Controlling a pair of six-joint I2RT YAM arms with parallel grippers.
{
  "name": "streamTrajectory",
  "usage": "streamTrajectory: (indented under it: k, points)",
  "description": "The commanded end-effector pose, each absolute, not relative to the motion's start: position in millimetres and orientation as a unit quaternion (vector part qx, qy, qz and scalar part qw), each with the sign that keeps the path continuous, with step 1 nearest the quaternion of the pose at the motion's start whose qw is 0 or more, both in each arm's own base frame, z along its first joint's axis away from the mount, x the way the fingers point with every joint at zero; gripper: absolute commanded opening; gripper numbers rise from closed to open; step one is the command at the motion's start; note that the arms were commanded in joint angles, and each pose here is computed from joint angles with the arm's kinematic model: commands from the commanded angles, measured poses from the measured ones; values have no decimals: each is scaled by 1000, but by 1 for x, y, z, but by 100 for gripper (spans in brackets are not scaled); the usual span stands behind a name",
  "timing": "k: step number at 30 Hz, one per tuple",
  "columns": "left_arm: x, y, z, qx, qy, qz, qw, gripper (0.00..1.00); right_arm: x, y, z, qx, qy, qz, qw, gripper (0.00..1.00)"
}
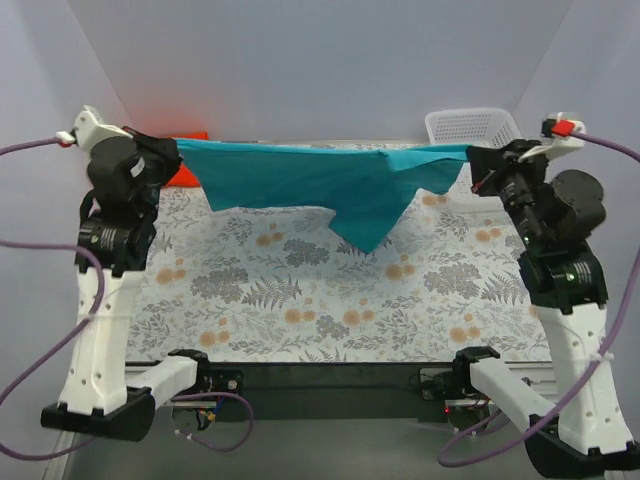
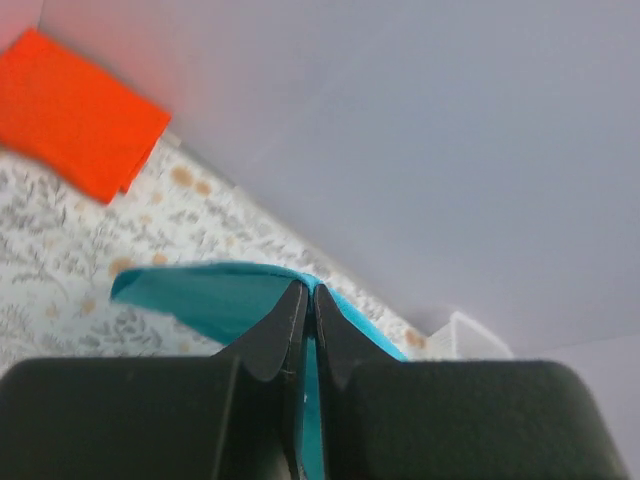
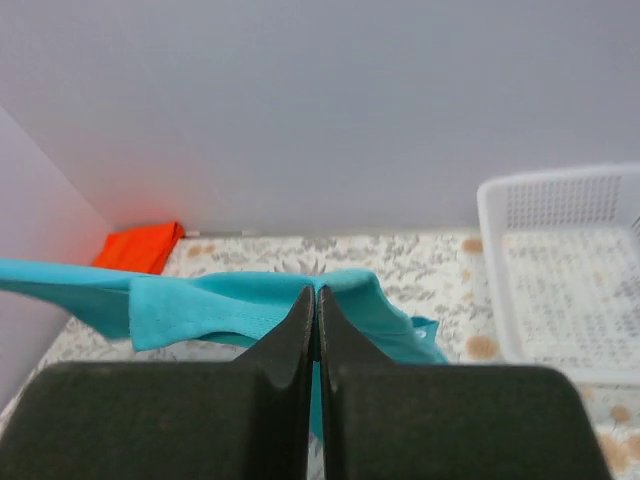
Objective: Fold and stack the t-shirts
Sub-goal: Flatten the tshirt out
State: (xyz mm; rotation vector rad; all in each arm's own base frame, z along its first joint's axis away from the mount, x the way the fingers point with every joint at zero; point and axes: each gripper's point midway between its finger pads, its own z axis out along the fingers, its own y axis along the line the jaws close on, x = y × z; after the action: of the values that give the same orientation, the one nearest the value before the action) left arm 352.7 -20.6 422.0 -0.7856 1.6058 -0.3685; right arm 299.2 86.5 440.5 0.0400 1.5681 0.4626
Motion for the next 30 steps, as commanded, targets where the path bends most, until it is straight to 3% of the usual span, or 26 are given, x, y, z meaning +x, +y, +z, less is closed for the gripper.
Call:
streamTrajectory:
  k: [1,10,16,22,26,27,30]
  points:
    - [293,-5,499,-291,630,-161,702,0,253,57,496,4,639,148,755,1]
    - [191,14,598,-249,513,-175,802,0,157,32,579,-31,526,105,844,1]
    - [201,-4,596,-210,532,-196,797,0,162,34,592,-51,528,93,843,1]
    - [278,-10,498,-240,629,-151,724,0,227,62,550,-90,590,111,794,1]
    - [337,-15,398,-269,698,-112,654,0,289,79,490,-103,638,119,754,1]
    - [358,-17,342,-278,736,-87,611,0,315,86,449,-108,673,118,722,1]
    - [388,-12,274,-313,758,-53,570,0,362,97,385,-118,711,120,683,1]
